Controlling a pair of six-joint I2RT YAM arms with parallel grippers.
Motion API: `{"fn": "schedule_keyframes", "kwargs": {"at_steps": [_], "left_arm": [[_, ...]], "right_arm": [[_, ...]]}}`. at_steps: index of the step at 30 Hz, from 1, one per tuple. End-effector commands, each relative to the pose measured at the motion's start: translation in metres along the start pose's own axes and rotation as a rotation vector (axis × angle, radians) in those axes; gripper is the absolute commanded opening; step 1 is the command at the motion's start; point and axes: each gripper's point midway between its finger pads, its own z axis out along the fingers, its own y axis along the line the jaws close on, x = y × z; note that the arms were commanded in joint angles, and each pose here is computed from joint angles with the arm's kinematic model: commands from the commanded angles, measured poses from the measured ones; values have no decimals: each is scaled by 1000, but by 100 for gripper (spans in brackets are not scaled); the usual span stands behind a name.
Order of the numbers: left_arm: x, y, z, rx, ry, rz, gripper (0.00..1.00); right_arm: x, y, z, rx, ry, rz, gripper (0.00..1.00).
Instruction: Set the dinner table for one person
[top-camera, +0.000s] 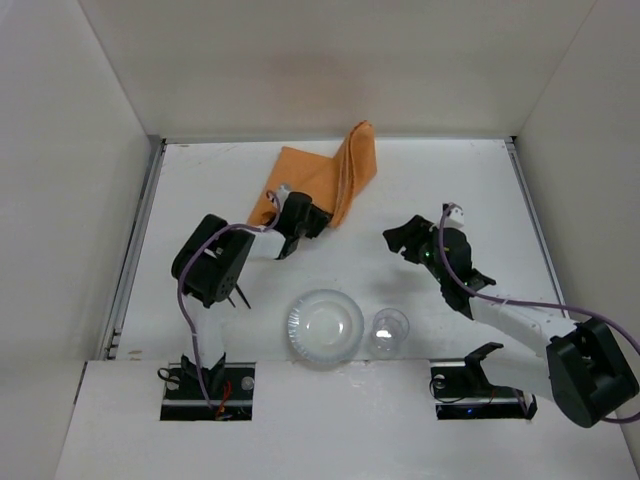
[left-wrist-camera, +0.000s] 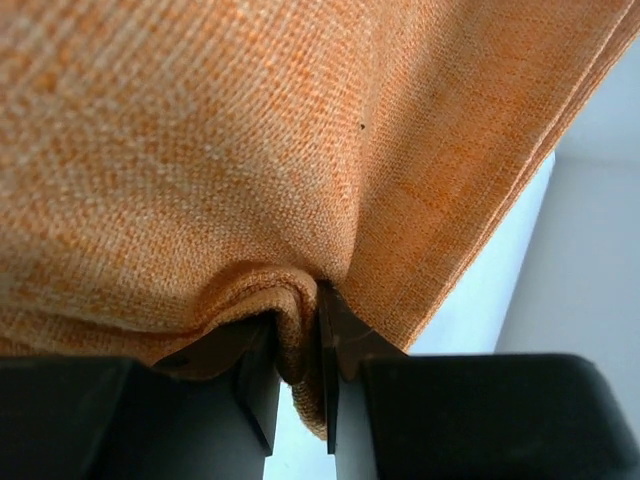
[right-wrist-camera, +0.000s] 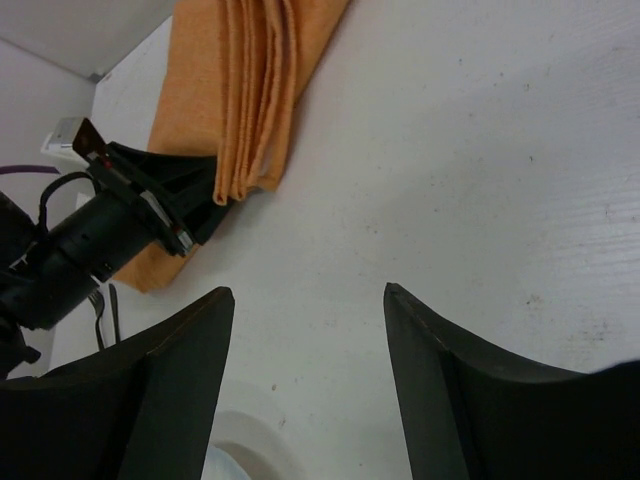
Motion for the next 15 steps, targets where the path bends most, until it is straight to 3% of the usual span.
{"fn": "schedule_keyframes", "kwargs": {"at_steps": [1,4,8,15], "left_arm": [[44,-31,-8,84,83,-14,18],[67,-64,-19,154,105,19,32],[63,-97,-47,235,78,50,45],[28,-97,-103,286,4,121,53]], "right_arm": [[-14,8,4,-37,-47,4,70],[-11,7,6,-32,-35,3,74],[-3,0,13,-8,-9,10,81],[21,1,38,-15,90,59,88]]}}
